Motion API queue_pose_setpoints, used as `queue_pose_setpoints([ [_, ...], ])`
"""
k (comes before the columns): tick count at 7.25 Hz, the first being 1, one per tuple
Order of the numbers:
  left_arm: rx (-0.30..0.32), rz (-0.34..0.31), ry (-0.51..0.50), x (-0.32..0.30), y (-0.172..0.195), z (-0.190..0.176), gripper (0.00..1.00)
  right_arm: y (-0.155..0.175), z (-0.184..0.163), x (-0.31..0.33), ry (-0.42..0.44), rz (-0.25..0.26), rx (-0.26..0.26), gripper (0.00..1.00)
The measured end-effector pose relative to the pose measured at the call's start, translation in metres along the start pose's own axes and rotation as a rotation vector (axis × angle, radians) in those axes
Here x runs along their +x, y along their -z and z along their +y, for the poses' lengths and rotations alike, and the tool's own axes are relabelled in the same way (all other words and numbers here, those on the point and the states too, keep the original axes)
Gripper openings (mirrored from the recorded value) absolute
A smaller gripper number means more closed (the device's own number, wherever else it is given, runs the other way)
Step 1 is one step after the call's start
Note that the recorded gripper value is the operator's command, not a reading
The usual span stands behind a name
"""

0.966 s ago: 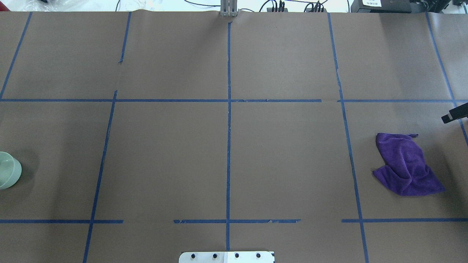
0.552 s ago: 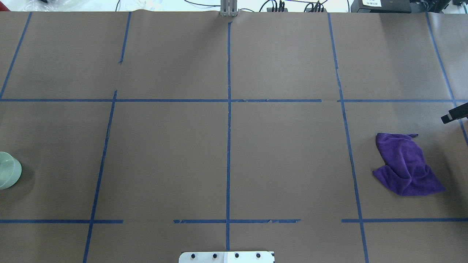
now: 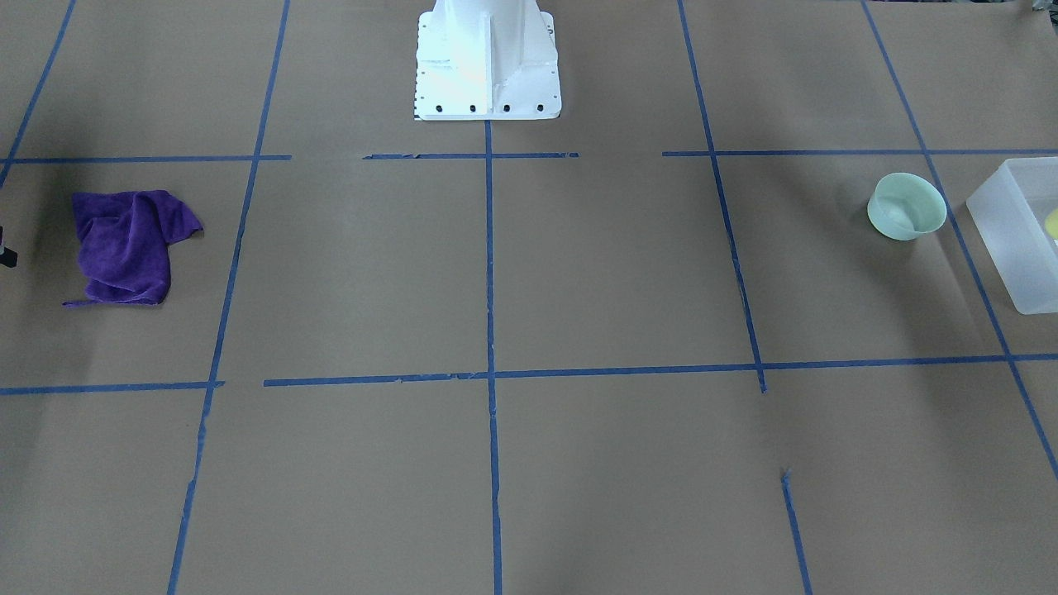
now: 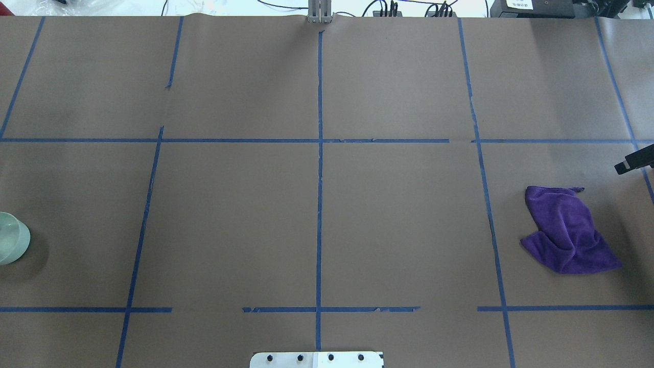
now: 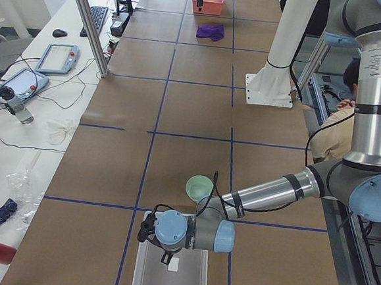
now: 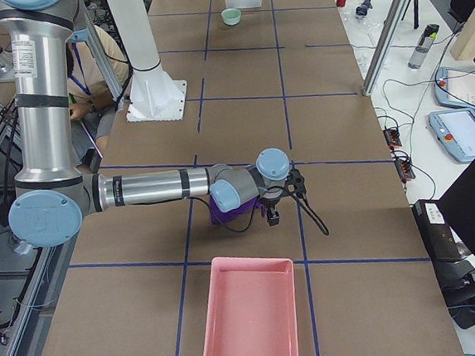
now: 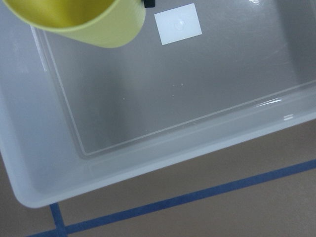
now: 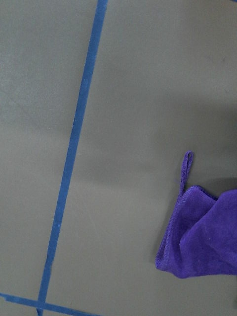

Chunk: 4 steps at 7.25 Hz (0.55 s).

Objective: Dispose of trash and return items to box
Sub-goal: 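Lift the yellow cup with the left gripper and drop it into the clear bin, then lower the right gripper onto the purple cloth and pinch it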

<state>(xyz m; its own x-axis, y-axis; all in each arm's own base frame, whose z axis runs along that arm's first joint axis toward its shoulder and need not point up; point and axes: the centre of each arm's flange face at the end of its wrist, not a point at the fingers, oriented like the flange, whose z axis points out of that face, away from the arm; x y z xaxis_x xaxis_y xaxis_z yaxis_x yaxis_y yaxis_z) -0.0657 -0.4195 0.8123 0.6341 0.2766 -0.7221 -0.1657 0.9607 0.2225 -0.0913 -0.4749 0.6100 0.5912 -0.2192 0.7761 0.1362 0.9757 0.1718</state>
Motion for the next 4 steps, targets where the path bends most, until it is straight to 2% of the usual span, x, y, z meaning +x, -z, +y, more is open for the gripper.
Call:
queue_pose_setpoints([
  [4, -0.015, 0.017, -0.016, 0.001, -0.017, 0.001, 0.0, -0.003, -0.001, -0.001, 0.003, 0.0, -0.006, 1.0],
])
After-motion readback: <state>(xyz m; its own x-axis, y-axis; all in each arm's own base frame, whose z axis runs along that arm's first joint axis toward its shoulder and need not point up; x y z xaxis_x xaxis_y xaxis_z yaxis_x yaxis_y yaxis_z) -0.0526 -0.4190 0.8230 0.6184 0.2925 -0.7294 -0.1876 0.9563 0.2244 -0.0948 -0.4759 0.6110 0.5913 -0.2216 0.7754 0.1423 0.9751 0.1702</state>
